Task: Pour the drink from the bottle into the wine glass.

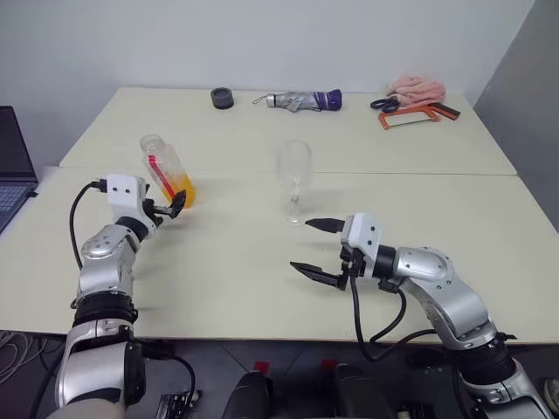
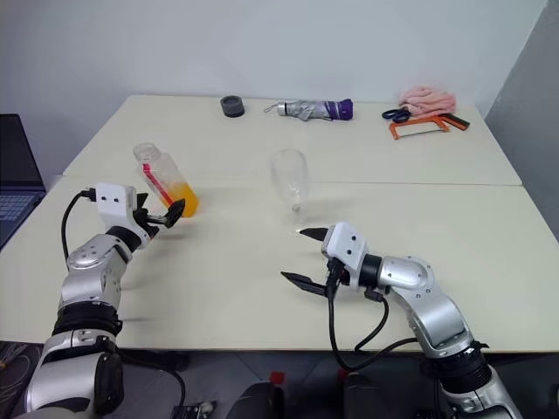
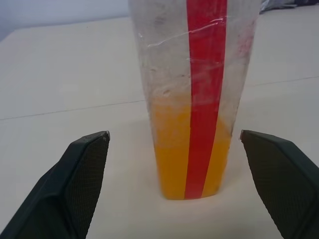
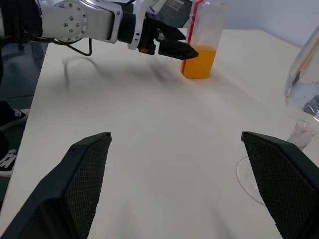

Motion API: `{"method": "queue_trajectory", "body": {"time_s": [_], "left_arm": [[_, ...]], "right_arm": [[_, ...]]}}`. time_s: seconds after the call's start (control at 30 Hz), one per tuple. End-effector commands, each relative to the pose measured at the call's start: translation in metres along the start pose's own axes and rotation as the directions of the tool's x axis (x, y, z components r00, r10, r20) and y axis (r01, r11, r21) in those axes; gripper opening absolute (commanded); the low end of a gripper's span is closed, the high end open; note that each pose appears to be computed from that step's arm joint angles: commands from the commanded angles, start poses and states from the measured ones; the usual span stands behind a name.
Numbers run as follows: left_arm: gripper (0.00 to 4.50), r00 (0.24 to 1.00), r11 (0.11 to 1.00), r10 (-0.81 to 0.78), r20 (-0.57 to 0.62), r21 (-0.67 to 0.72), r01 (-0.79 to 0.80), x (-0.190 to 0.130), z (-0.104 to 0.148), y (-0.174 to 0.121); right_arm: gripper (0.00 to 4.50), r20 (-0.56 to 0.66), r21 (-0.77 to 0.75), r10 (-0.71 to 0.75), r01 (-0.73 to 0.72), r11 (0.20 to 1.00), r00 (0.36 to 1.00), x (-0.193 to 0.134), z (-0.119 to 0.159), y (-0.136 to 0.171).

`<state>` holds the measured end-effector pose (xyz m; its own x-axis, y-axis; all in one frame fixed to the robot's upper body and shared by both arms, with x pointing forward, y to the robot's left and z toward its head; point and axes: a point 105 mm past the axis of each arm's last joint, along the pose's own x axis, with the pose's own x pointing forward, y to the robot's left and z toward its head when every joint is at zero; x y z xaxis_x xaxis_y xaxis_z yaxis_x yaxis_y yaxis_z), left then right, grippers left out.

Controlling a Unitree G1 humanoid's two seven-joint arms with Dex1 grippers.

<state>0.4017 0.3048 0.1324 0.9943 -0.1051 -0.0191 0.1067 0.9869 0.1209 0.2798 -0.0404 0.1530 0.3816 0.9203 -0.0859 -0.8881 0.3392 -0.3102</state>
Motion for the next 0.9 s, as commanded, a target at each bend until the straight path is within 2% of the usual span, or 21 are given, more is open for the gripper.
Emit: {"method": "queue_trajectory", "body": {"time_s": [0.03,0.17,0.2,0.3,0.33,0.5,0.7,0.9], "left_arm": [[4.50,0.999,0.999,0.004,0.040,0.037,-0.006,0.006,0.016,0.005],[4.50,0.999,0.999,0.008,0.037,0.033,-0.009,0.011,0.016,0.005],[4.12,0.999,0.999,0.009,0.037,0.032,-0.010,0.012,0.016,0.005],[3.38,0.999,1.000,0.007,0.039,0.016,-0.007,0.015,0.016,0.004],[2.98,0.999,1.000,0.006,0.040,0.014,-0.006,0.016,0.017,0.003],[1.72,0.999,1.000,-0.012,0.048,0.007,0.012,0.018,0.019,0.001],[1.66,0.994,0.996,-0.066,0.082,0.062,0.061,0.020,0.031,-0.008],[1.66,0.961,0.945,-0.223,0.162,0.279,0.172,0.025,0.069,-0.051]], "right_arm": [[4.46,0.043,-0.053,-0.003,0.005,0.999,0.999,0.002,0.014,-0.003],[4.46,0.080,-0.044,-0.006,0.009,0.999,0.997,0.004,0.021,-0.005],[4.50,0.087,-0.042,-0.004,0.008,0.999,0.996,0.004,0.022,-0.005],[4.50,0.091,-0.050,0.006,-0.002,0.999,0.996,0.007,0.024,-0.004],[4.50,0.092,-0.052,0.008,-0.004,0.999,0.996,0.007,0.024,-0.004],[4.50,0.095,-0.057,0.011,-0.006,0.998,0.995,0.009,0.025,-0.003],[4.50,0.100,-0.061,-0.016,0.023,0.998,0.995,0.005,0.027,-0.006],[4.50,0.148,0.008,-0.141,0.141,0.990,0.979,-0.012,0.039,-0.020]]}}
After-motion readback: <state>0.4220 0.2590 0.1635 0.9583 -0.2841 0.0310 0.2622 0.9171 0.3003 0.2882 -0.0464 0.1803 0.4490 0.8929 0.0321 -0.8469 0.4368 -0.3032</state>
